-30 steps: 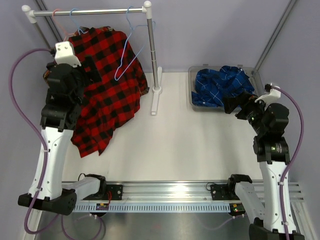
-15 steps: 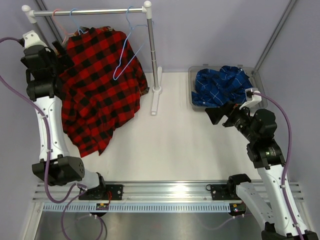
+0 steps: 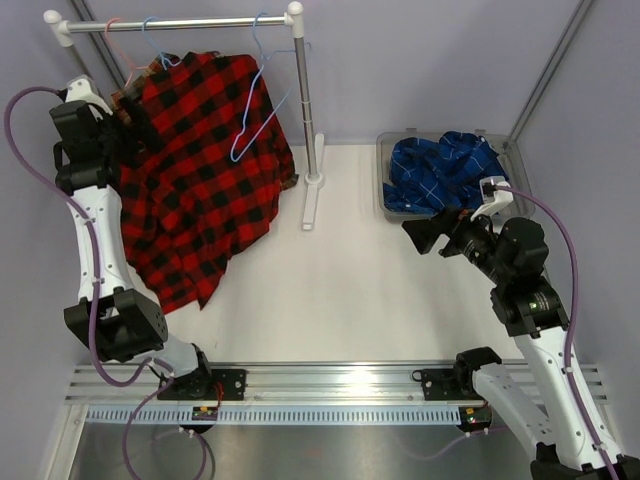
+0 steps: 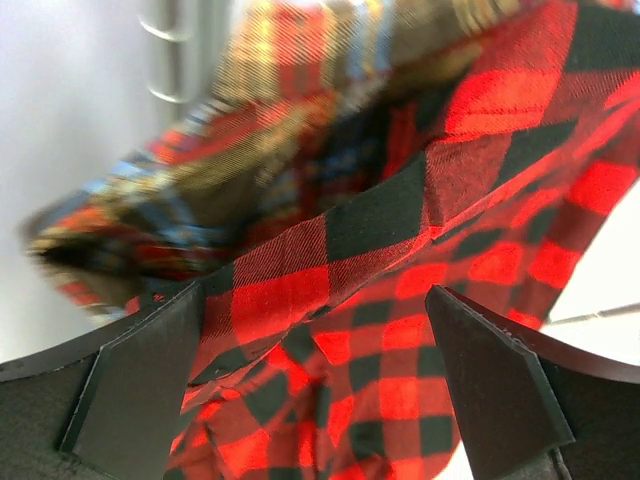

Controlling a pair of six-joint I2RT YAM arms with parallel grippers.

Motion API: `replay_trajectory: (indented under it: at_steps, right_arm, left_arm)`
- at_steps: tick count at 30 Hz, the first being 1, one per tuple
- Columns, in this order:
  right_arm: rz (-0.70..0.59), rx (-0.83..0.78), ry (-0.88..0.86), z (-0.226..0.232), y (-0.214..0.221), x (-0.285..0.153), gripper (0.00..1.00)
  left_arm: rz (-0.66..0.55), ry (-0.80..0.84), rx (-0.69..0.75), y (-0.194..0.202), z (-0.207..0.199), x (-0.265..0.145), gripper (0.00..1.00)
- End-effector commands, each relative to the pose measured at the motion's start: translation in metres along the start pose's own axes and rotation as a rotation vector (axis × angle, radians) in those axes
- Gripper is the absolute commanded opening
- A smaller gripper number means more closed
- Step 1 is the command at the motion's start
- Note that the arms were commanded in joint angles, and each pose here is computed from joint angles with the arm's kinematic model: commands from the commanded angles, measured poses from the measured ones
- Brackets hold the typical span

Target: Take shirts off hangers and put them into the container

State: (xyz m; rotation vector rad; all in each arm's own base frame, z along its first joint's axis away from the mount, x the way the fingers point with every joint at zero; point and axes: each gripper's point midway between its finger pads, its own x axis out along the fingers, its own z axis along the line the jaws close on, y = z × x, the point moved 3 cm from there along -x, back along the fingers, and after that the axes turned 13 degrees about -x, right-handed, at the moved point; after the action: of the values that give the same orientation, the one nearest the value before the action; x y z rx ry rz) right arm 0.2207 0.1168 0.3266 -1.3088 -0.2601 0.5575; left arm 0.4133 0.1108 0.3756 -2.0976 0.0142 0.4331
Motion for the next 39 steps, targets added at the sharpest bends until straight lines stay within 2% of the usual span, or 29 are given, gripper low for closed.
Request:
replay_trajectory:
  at_steps: [1,13,16,22,24,27,30,35,39]
  right_arm:
    - [-0.011,-0.034,-0.021,0.006,-0.005,-0.004,1.0]
    - [-0.02,-0.037,-0.018,0.007,-0.004,-0.003,0.99]
    - [-0.021,-0.037,-0.018,0.008,-0.004,-0.005,0.99]
    - [-0.02,-0.039,-0.023,0.009,-0.003,-0.005,1.0]
    - [-0.019,-0.04,-0.02,0.008,-0.003,-0.004,1.0]
    - [-0.018,-0.038,-0.018,0.008,-0.003,-0.003,0.99]
    - [-0.013,-0.038,-0.018,0.007,-0.002,-0.002,0.99]
    - [-0.006,-0.038,-0.023,0.008,0.0,-0.002,0.99]
    - [-0.006,-0.039,-0.026,0.008,0.0,-0.001,0.99]
  left_arm:
    - [0.064,0.181,-0.047,0.011,-0.027,-0.007,0.98]
    - [0.069,0.328,-0.023,0.018,-0.058,-0.06,0.95]
    - [0.029,0.32,0.008,0.014,-0.061,-0.07,0.95]
    - [-0.137,0.072,0.026,-0.013,-0.027,-0.064,0.96]
    - [-0.155,0.073,0.036,-0.016,-0.027,-0.059,0.96]
    - [-0.12,0.089,0.051,-0.011,-0.028,-0.046,0.96]
    - [-0.129,0.034,0.09,-0.014,-0.017,-0.029,0.96]
    - [-0.244,-0.06,0.144,-0.029,0.001,-0.012,0.97]
    - [-0.297,-0.02,0.199,-0.036,-0.003,-0.006,0.98]
